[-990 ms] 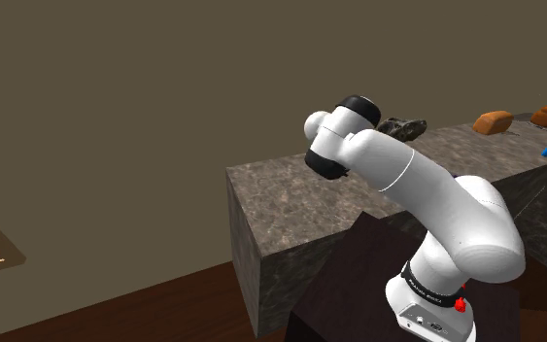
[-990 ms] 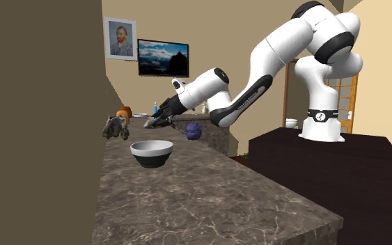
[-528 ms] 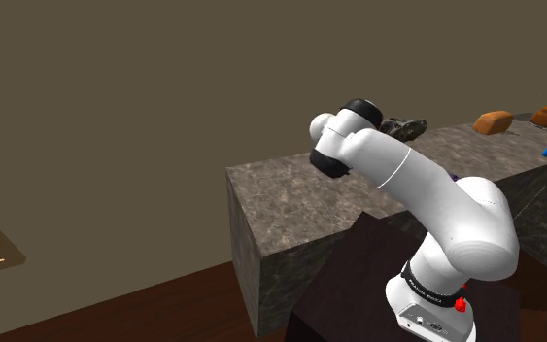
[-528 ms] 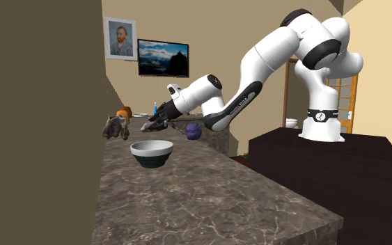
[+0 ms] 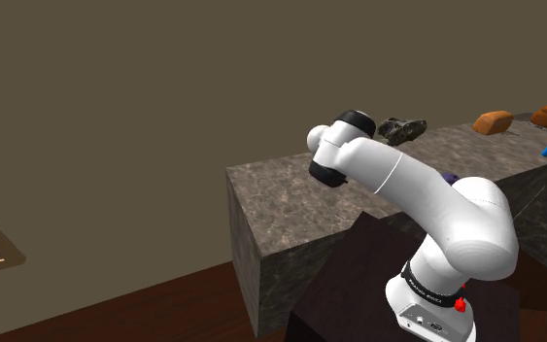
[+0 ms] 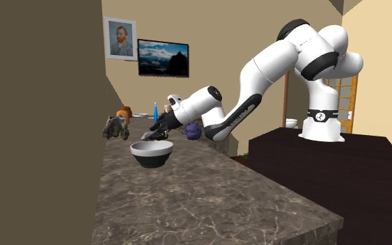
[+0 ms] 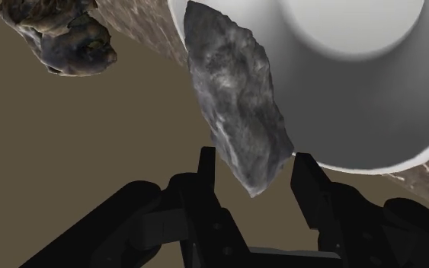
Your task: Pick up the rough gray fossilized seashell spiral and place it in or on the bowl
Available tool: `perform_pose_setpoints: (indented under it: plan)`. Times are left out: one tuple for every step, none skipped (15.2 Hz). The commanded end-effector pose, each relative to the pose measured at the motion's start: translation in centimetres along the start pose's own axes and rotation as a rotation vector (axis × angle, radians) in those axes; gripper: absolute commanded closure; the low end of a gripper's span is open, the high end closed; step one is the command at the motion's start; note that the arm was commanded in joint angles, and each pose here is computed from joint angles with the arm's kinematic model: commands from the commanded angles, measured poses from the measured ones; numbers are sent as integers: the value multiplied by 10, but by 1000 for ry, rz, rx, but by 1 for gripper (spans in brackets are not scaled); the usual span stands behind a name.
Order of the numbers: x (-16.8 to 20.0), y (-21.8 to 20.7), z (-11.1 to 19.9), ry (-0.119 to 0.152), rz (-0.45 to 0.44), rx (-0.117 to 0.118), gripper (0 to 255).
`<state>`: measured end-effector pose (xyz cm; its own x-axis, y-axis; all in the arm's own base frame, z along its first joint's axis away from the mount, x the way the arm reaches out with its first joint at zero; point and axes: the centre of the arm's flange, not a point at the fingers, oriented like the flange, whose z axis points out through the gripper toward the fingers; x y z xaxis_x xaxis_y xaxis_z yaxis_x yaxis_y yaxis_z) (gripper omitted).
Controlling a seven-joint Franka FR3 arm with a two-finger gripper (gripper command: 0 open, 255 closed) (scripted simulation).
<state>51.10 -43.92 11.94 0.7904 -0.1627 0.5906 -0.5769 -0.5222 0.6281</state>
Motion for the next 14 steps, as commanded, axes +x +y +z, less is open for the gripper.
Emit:
perform_pose_setpoints:
  plan:
    - [-7, -6, 6, 0, 0, 0, 255]
    - [-10, -10, 8, 0, 0, 0, 255]
    - [-13, -13, 11, 0, 0, 0, 255]
    - [-14, -15, 12, 0, 0, 0, 255]
    - [-14, -15, 12, 0, 0, 0, 255]
    - [-14, -15, 12, 0, 0, 0, 255]
    - [-14, -15, 12, 0, 0, 0, 255]
    - [-14, -15, 12, 0, 0, 0, 255]
    - [-14, -15, 12, 0, 0, 0, 255]
    - [-14, -15, 12, 0, 0, 0, 255]
    - [-14, -15, 12, 0, 0, 0, 255]
    - [-14, -15, 12, 0, 0, 0, 0]
    - [-14, -15, 12, 0, 0, 0, 0]
    - [-14, -15, 12, 0, 0, 0, 0]
